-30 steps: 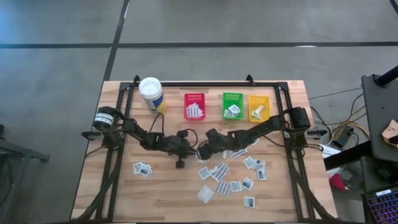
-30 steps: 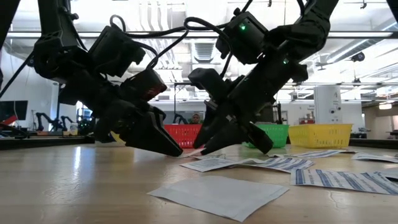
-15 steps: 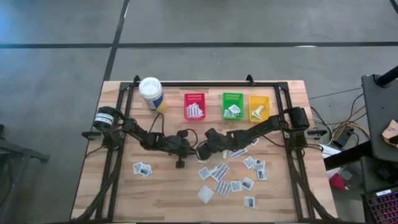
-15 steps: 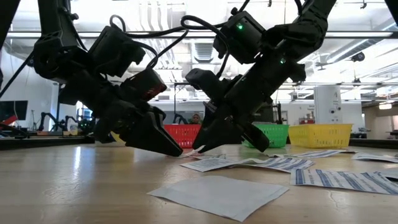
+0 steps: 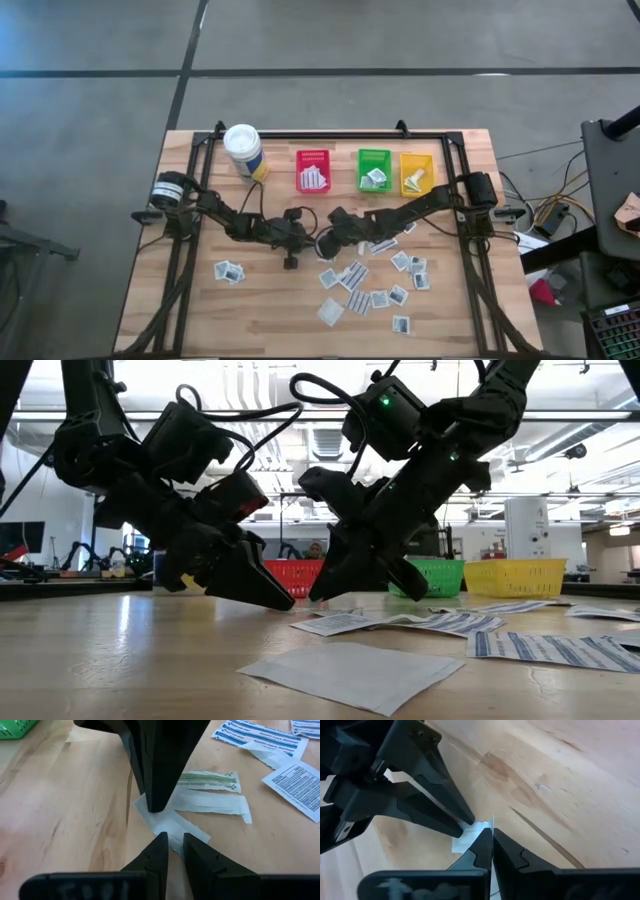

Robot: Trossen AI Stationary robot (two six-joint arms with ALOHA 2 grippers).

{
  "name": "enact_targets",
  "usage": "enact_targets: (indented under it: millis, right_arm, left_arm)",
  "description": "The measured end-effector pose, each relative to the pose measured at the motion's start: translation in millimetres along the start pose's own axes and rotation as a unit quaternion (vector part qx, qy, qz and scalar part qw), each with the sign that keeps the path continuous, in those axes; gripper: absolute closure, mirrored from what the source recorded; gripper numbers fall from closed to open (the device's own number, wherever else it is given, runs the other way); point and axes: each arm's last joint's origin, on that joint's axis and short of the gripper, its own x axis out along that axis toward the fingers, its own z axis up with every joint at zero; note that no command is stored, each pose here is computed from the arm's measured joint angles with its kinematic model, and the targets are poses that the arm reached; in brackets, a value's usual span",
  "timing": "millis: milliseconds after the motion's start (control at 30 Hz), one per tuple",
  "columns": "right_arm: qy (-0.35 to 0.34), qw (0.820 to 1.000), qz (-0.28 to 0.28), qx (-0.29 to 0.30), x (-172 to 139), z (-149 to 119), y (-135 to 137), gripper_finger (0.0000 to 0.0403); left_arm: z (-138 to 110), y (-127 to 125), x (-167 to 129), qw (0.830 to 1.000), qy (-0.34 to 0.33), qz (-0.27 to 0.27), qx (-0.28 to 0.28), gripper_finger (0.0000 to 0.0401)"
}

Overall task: Pick & Place First Aid Supplies
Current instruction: Put the green bandage in the yellow bin

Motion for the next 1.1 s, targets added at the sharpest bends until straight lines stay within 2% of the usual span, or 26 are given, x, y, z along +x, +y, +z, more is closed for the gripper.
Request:
enact_targets:
  millis: [300,700,1100]
  right_arm:
    - [0.0,1.0,0.002,-0.03,-2,1,1,0.0395]
    - [0.0,0.998,-0.001,-0.069,-23,9,9,0.0395]
    - [0.002,0.994,-0.004,-0.106,-32,12,11,0.0395]
  left_arm:
    - [2,0,-1,1.0,-0.005,0.001,-0.001,0.0337]
    - [3,0,-1,1.0,-0.011,0.004,-0.003,0.0337]
    - [27,2,-21,0.999,-0.033,0.002,-0.007,0.0337]
